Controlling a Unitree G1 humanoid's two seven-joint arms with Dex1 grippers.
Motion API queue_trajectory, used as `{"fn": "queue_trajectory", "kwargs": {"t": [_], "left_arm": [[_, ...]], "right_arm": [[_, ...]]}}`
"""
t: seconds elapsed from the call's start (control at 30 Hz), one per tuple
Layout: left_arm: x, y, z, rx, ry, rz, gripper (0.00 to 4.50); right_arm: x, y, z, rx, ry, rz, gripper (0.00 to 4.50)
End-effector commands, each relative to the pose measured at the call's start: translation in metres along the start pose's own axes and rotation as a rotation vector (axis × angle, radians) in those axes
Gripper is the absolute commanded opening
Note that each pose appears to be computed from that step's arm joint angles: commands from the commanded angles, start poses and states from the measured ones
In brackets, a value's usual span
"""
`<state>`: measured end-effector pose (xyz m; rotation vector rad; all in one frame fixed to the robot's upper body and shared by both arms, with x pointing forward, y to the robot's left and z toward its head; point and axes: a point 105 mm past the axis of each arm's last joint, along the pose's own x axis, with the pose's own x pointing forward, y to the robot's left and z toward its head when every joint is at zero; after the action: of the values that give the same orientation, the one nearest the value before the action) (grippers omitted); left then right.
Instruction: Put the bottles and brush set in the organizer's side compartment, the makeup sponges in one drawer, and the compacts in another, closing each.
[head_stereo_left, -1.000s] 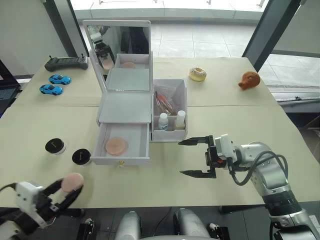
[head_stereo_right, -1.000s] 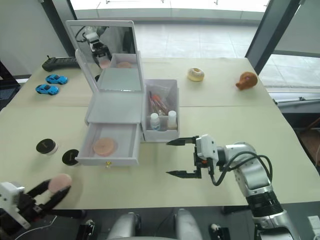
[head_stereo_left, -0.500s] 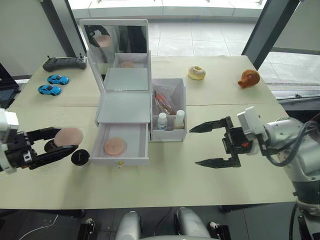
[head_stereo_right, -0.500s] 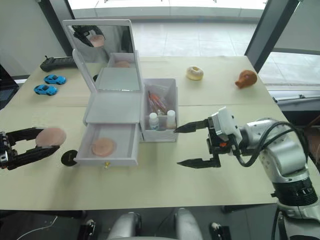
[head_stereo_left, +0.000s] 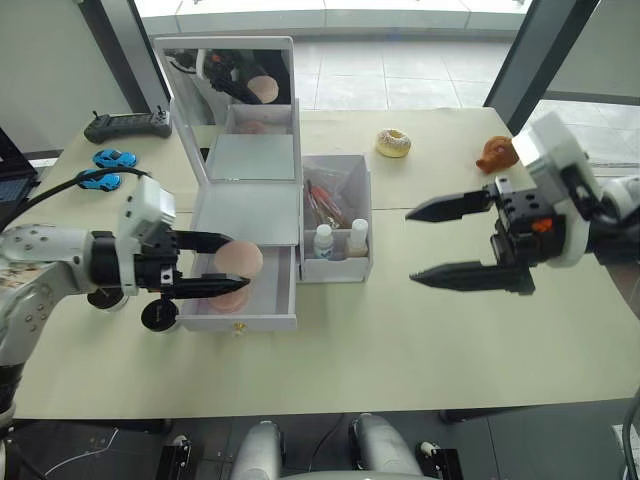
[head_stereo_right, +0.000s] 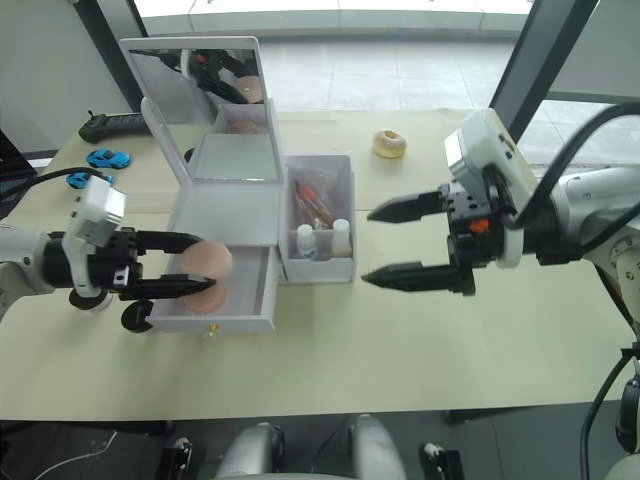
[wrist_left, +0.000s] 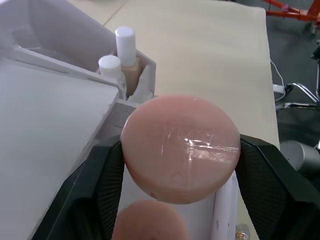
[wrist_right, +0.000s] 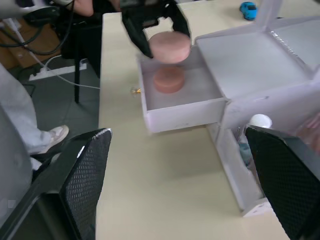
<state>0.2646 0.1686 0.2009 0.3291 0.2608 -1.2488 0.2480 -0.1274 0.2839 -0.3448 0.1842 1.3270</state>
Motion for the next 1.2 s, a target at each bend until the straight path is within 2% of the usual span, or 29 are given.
{"fn": "queue_trajectory", "kwargs": {"t": [0.03, 0.33, 0.4, 0.5, 0.67, 0.8, 0.87, 0.97, 1.07, 1.13, 1.2], "left_arm": [[0.009, 0.001, 0.001, 0.047, 0.016, -0.006, 2.97], [0.02, 0.001, -0.002, 0.077, 0.048, -0.033, 2.97], [0.019, 0.0, 0.002, 0.075, 0.031, -0.042, 3.69], [0.017, 0.0, 0.005, 0.081, 0.041, -0.041, 4.48], [0.014, 0.001, 0.01, 0.094, 0.036, -0.027, 4.48], [0.002, 0.003, 0.018, 0.079, -0.006, -0.002, 4.48], [-0.007, -0.002, 0.024, 0.066, -0.048, 0.007, 4.48], [-0.037, -0.026, 0.044, 0.063, -0.164, 0.017, 4.48], [-0.059, -0.044, 0.033, -0.005, -0.129, 0.062, 4.48], [-0.072, -0.049, 0.018, -0.101, -0.151, 0.131, 4.48], [-0.083, -0.061, -0.015, -0.21, -0.098, 0.176, 4.48]], "right_arm": [[-0.003, -0.005, 0.007, -0.015, 0.006, -0.064, 4.5], [-0.006, -0.005, 0.008, -0.02, 0.022, -0.101, 4.5], [-0.006, -0.007, 0.008, -0.031, 0.024, -0.11, 4.5], [-0.006, -0.007, 0.008, -0.039, 0.02, -0.107, 4.5], [-0.004, -0.007, 0.01, -0.056, 0.014, -0.098, 4.5], [-0.002, -0.006, 0.011, -0.097, 0.012, -0.072, 4.5], [-0.001, -0.003, 0.011, -0.129, 0.005, -0.039, 4.5], [0.004, -0.001, 0.011, -0.204, 0.005, 0.026, 4.5], [0.011, -0.006, 0.022, -0.244, -0.046, 0.062, 4.5], [0.018, -0.01, 0.023, -0.26, -0.064, 0.088, 4.5], [0.025, -0.015, 0.021, -0.275, -0.06, 0.121, 4.5]]}}
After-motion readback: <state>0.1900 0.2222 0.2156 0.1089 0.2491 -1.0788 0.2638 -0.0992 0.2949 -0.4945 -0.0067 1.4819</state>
